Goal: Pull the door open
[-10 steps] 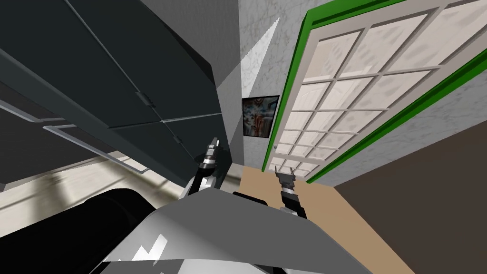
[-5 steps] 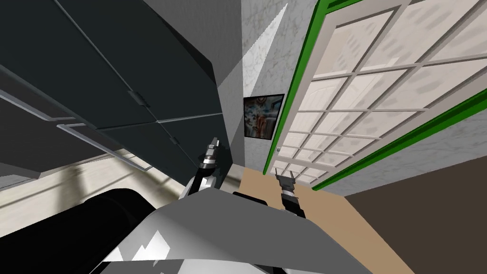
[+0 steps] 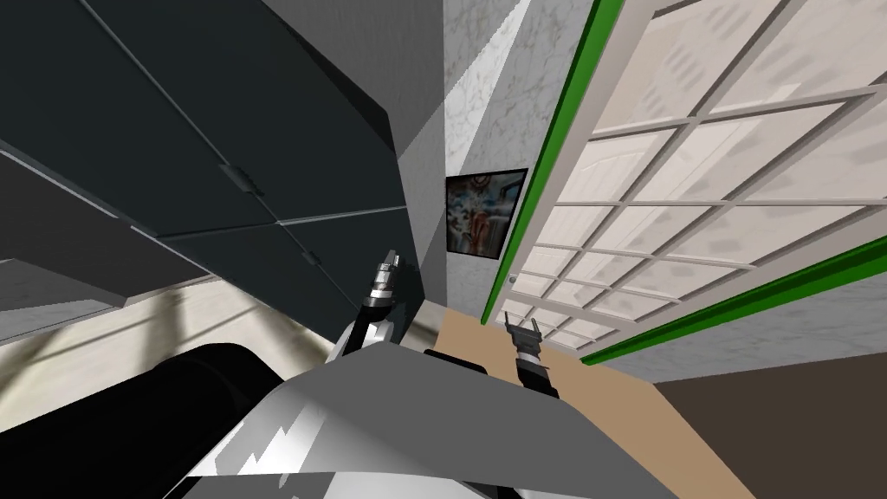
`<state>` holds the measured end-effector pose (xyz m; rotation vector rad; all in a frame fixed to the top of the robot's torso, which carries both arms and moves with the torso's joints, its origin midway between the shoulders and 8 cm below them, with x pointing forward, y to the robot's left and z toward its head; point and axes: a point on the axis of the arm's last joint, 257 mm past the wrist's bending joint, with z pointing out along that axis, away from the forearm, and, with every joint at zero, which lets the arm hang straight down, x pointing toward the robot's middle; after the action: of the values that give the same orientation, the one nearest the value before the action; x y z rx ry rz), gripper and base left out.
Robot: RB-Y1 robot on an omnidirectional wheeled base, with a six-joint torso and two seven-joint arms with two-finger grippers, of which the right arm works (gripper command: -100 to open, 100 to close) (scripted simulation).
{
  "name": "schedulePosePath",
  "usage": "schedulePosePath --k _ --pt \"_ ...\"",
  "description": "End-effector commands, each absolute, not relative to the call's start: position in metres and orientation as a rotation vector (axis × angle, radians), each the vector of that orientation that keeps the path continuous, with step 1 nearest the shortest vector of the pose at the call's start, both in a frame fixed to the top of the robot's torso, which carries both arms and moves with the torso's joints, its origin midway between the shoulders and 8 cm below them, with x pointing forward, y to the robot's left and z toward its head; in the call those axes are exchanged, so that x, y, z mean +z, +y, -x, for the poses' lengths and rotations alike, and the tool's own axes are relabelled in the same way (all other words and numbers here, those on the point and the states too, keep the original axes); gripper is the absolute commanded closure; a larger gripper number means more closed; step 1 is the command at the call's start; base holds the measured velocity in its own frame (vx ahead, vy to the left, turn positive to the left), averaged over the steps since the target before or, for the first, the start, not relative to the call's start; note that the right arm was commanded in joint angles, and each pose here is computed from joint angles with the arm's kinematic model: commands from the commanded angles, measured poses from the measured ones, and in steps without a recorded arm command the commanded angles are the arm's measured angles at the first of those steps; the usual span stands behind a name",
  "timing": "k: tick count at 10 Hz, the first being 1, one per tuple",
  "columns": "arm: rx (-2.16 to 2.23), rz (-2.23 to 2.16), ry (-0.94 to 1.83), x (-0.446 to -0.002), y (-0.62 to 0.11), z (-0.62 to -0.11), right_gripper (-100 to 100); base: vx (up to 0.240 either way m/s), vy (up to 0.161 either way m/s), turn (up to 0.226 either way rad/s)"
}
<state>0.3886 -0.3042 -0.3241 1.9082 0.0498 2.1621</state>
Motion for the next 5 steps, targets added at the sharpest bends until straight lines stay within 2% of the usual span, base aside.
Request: schedulePosePath --k 1,3,5 --pt "2.16 -1.921 0.033 -0.33 -0.306 -0.388 -100 0.082 -0.036 0.04" --pt "2.153 -1.95 -0.007 -0.341 -0.314 -0.385 -100 0.046 -0.024 0.066" --pt "2.141 -1.984 -0.063 -0.354 -0.325 -0.381 -100 0.104 -0.056 0.107"
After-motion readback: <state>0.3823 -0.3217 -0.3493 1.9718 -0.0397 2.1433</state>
